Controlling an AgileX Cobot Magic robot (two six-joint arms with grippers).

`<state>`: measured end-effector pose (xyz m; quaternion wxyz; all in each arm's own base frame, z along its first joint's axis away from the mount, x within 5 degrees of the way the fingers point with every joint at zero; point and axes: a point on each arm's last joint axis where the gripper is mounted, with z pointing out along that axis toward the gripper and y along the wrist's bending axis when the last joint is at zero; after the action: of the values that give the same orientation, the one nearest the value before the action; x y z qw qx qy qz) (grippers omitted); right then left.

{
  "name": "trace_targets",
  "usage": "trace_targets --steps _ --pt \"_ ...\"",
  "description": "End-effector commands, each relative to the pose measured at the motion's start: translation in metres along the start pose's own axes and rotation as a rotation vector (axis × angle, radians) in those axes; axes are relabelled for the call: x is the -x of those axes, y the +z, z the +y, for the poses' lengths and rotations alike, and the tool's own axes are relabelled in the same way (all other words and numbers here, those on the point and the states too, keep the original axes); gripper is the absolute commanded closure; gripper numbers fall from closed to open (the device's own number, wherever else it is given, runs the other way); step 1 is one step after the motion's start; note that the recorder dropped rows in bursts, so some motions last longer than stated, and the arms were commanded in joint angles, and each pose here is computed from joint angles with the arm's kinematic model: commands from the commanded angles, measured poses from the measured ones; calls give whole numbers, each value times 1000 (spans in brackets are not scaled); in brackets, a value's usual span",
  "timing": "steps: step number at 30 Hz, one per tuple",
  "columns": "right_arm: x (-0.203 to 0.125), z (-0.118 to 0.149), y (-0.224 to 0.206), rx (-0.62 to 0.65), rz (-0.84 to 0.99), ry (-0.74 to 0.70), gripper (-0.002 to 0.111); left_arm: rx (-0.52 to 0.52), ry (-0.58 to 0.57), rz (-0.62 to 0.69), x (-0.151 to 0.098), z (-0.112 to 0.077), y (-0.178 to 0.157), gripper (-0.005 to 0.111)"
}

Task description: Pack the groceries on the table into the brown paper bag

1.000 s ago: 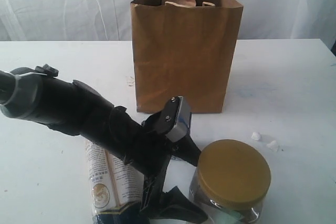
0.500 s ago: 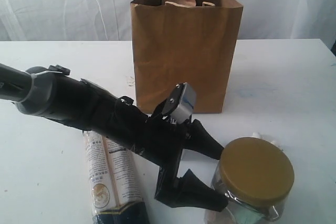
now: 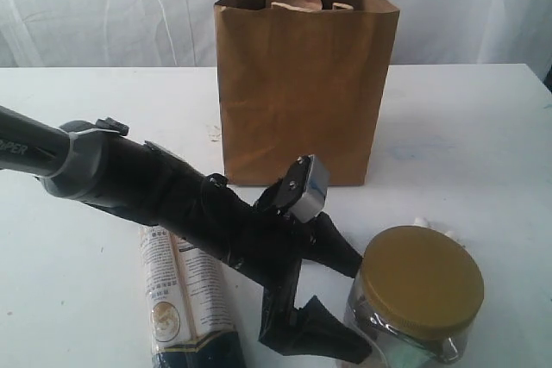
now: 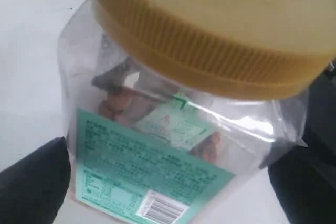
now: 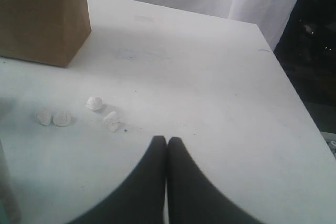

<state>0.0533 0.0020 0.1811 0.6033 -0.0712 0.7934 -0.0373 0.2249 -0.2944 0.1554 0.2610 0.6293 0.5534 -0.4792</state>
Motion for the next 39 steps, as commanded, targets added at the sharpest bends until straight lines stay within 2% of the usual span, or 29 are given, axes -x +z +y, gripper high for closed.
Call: trace_targets --steps 1,7,14,19,21,24,26,28,32,34,36,39 --pt "1 0 0 2 -10 -17 108 -4 134 -59 7 -1 1 2" --pt "1 0 0 2 -10 -17 108 10 61 -130 14 0 0 2" --pt "1 0 0 2 -10 -17 108 59 45 -114 21 0 -5 2" --pt "1 0 0 2 -10 -17 108 42 0 -84 29 -7 -11 2" --pt "1 0 0 2 -10 -17 108 32 -32 -26 28 -10 -14 2" --pt "1 0 0 2 -10 -17 108 31 -13 267 10 -16 -22 2" --pt "1 0 0 2 -10 -17 108 41 -97 397 2 -19 -28 2" --pt "1 0 0 2 -10 -17 108 78 -143 454 4 -19 -32 2" --pt "1 0 0 2 -10 -17 108 252 -146 665 14 -21 -37 2" --pt "1 0 0 2 -10 -17 108 359 -139 718 23 -25 -37 2" --pt "1 0 0 2 -10 -17 108 407 -118 693 34 -33 -34 2" --pt "1 0 0 2 -10 -17 108 448 -28 647 45 -43 -30 2"
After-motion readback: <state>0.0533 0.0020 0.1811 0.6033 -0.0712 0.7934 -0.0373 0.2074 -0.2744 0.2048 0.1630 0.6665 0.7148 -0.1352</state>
